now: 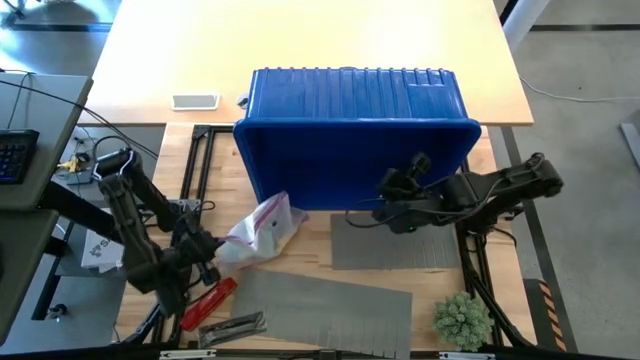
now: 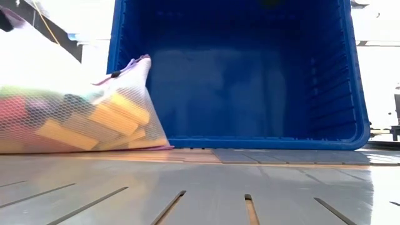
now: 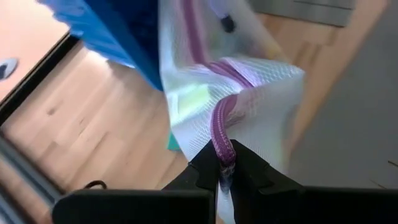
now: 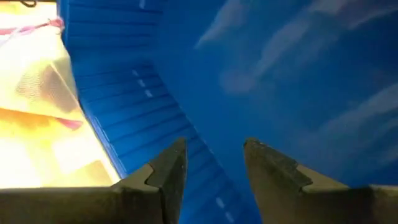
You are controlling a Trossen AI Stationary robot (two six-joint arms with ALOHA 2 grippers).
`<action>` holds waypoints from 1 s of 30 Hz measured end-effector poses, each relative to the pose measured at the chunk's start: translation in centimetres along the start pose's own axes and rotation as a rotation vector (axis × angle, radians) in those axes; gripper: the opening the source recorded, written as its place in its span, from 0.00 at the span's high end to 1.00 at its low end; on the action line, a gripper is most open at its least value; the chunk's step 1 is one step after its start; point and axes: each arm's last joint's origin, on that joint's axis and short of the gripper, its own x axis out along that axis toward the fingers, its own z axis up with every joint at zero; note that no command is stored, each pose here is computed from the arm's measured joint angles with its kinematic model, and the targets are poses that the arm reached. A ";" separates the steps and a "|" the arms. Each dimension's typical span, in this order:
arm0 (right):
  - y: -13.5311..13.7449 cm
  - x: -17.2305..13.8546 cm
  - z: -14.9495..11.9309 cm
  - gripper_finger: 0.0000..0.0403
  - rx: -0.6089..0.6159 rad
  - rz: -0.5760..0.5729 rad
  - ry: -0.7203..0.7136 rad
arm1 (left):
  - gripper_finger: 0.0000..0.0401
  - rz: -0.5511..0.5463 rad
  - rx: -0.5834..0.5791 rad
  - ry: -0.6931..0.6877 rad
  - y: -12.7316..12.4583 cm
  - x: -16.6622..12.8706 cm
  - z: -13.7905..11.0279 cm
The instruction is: Sort blocks
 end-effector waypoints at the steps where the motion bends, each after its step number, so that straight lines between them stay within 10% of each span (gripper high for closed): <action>1: 0.0 0.1 -0.5 0.64 0.012 0.013 -0.014 | 1.00 0.013 -0.002 0.014 0.1 0.3 0.4; 16: -0.2 0.8 -3.4 0.64 -0.050 0.024 -0.057 | 0.86 -0.017 -0.192 0.626 5.0 1.4 4.0; 21: -3.2 -0.8 -3.8 0.64 0.026 -0.074 -0.085 | 0.80 -0.076 -0.323 0.466 7.1 0.5 6.1; 30: -9.3 -5.2 -6.0 0.64 0.133 0.108 -0.136 | 0.73 -0.174 -0.344 -0.241 7.2 -1.6 10.9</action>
